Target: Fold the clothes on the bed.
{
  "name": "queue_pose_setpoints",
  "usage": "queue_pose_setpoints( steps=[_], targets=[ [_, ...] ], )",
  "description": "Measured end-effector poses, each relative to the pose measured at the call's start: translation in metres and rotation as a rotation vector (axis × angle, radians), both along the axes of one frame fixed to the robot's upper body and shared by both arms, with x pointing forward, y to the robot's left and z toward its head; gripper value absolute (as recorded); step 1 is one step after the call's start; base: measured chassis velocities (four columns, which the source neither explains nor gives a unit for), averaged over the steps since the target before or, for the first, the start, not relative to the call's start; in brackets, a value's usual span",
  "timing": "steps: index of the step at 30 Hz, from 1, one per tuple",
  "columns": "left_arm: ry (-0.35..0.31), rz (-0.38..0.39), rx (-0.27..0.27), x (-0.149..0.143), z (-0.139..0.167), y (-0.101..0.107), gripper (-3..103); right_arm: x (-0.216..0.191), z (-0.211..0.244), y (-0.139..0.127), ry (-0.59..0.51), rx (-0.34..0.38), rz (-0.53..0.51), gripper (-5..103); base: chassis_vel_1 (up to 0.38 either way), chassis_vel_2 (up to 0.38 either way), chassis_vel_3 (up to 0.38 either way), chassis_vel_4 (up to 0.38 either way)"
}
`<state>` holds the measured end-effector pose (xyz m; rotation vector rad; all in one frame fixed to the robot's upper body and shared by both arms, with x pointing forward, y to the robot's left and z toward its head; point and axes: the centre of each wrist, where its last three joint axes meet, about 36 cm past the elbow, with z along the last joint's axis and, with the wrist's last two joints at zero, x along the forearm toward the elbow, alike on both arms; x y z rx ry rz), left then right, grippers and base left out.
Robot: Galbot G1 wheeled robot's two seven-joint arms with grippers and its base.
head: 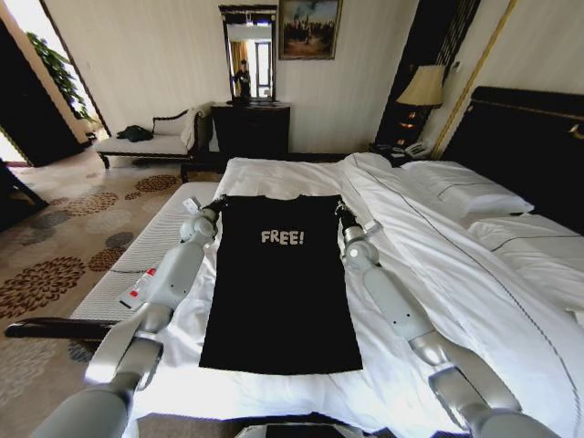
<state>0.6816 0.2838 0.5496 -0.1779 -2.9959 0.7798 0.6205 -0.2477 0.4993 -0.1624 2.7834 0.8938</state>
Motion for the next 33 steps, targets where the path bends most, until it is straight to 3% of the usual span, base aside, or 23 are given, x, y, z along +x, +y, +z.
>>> queue_pose_setpoints(
  steps=[4, 11, 14, 17, 19, 22, 24, 29, 31, 33],
  targets=[
    [-0.031, -0.023, 0.005, -0.016, 0.001, 0.001, 0, -0.013, 0.001, -0.007, -0.038, -0.036, 0.008, 0, 0.000, 0.000, 0.000, 0.000],
    [-0.028, -0.067, 0.019, -0.092, -0.037, 0.008, 0, -0.075, -0.020, -0.020, -0.025, -0.078, 0.020, 0, 0.000, 0.000, 0.000, 0.000],
    [-0.021, -0.069, 0.023, -0.110, -0.046, 0.011, 0, -0.098, -0.031, -0.022, 0.000, -0.092, 0.017, 0, 0.000, 0.000, 0.000, 0.000],
    [0.009, -0.059, 0.028, -0.148, -0.065, 0.019, 0, -0.136, -0.051, -0.020, 0.063, -0.108, 0.011, 0, 0.000, 0.000, 0.000, 0.000],
    [0.017, -0.054, 0.030, -0.158, -0.069, 0.020, 0, -0.142, -0.055, -0.018, 0.076, -0.107, 0.011, 0, 0.000, 0.000, 0.000, 0.000],
    [0.044, -0.045, 0.033, -0.202, -0.083, 0.024, 0, -0.165, -0.067, -0.011, 0.130, -0.095, 0.002, 0, 0.000, 0.000, 0.000, 0.000],
    [0.046, -0.046, 0.033, -0.211, -0.083, 0.024, 0, -0.171, -0.069, -0.009, 0.142, -0.092, 0.000, 0, 0.000, 0.000, 0.000, 0.000],
    [0.096, -0.052, 0.046, -0.271, -0.095, 0.025, 0, -0.207, -0.086, -0.002, 0.214, -0.087, -0.006, 0, 0.000, 0.000, 0.000, 0.000],
    [0.104, -0.052, 0.050, -0.277, -0.098, 0.024, 0, -0.212, -0.089, -0.001, 0.225, -0.085, -0.008, 0, 0.000, 0.000, 0.000, 0.000],
    [0.150, -0.054, 0.066, -0.300, -0.112, 0.023, 0, -0.234, -0.101, 0.003, 0.273, -0.078, -0.015, 0, 0.000, 0.000, 0.000, 0.000]
  ],
)
